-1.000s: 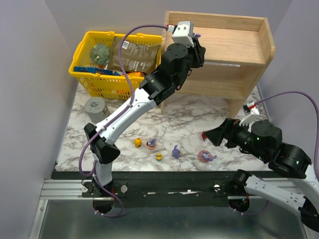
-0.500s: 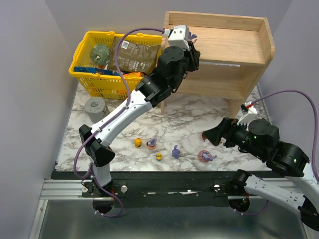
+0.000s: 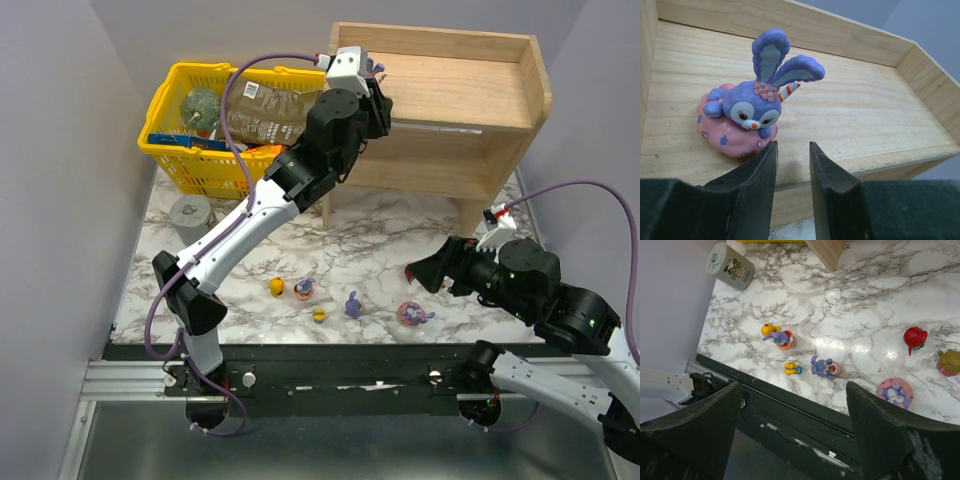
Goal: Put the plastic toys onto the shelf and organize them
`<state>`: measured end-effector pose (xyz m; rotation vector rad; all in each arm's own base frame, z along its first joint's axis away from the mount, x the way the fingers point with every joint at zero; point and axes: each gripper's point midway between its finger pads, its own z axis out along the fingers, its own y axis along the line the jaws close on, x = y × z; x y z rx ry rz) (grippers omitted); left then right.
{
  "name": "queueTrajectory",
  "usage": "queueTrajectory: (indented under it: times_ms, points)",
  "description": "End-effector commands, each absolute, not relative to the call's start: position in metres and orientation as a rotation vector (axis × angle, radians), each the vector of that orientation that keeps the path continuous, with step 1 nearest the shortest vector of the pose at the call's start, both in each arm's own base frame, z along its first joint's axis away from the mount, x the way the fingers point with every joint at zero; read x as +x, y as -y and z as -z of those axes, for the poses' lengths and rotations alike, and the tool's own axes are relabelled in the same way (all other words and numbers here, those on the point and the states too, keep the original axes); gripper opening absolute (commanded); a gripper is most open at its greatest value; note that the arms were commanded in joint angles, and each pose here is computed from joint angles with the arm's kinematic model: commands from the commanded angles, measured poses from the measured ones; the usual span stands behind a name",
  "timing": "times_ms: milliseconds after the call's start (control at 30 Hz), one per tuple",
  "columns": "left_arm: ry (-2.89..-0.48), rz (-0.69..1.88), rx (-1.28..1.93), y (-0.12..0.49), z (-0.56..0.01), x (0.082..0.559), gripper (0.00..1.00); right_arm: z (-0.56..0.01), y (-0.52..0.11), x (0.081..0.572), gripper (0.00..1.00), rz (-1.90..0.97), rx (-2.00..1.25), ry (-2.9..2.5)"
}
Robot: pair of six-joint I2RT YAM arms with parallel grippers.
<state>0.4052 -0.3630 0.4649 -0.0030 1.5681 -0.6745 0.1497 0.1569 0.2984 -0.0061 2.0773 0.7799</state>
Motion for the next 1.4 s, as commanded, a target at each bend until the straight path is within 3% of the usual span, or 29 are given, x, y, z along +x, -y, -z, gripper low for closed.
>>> queueTrajectory:
  times_ms: [0, 133, 433, 567, 767, 933, 1133, 1367]
  points:
    - [-1.534, 0.739, 0.038, 0.359, -0.482, 0.392, 0.45, -0.298, -0.157, 0.151, 0.91, -0.78, 0.015, -2.07]
    - [-1.522, 0.833, 0.181, 0.376, -0.476, 0.373, 0.63, -0.298, -0.157, 0.152, 0.91, -0.78, 0.015, -2.074]
    - [-1.443, 0.919, 0.385, 0.368, -0.484, 0.324, 0.73, -0.298, -0.163, 0.153, 0.93, -0.771, -0.031, -2.083]
    - [-1.456, 0.847, 0.307, 0.327, -0.483, 0.309, 0.83, -0.292, -0.175, 0.154, 0.95, -0.77, -0.154, -2.083]
    - [-1.592, 0.506, 0.057, 0.237, -0.437, 0.314, 0.98, -0.266, -0.206, 0.162, 0.95, -0.794, -0.257, -2.14]
    - [-1.783, 0.256, -0.107, 0.165, -0.387, 0.316, 0.99, -0.248, -0.244, 0.173, 0.98, -0.883, -0.311, -2.151]
    - [-1.901, 0.191, -0.204, 0.122, -0.344, 0.301, 0.99, -0.235, -0.289, 0.173, 1.0, -0.911, -0.442, -2.082]
    - [-1.885, 0.204, -0.244, 0.098, -0.336, 0.279, 0.99, -0.196, -0.33, 0.166, 0.99, -0.816, -0.483, -2.041]
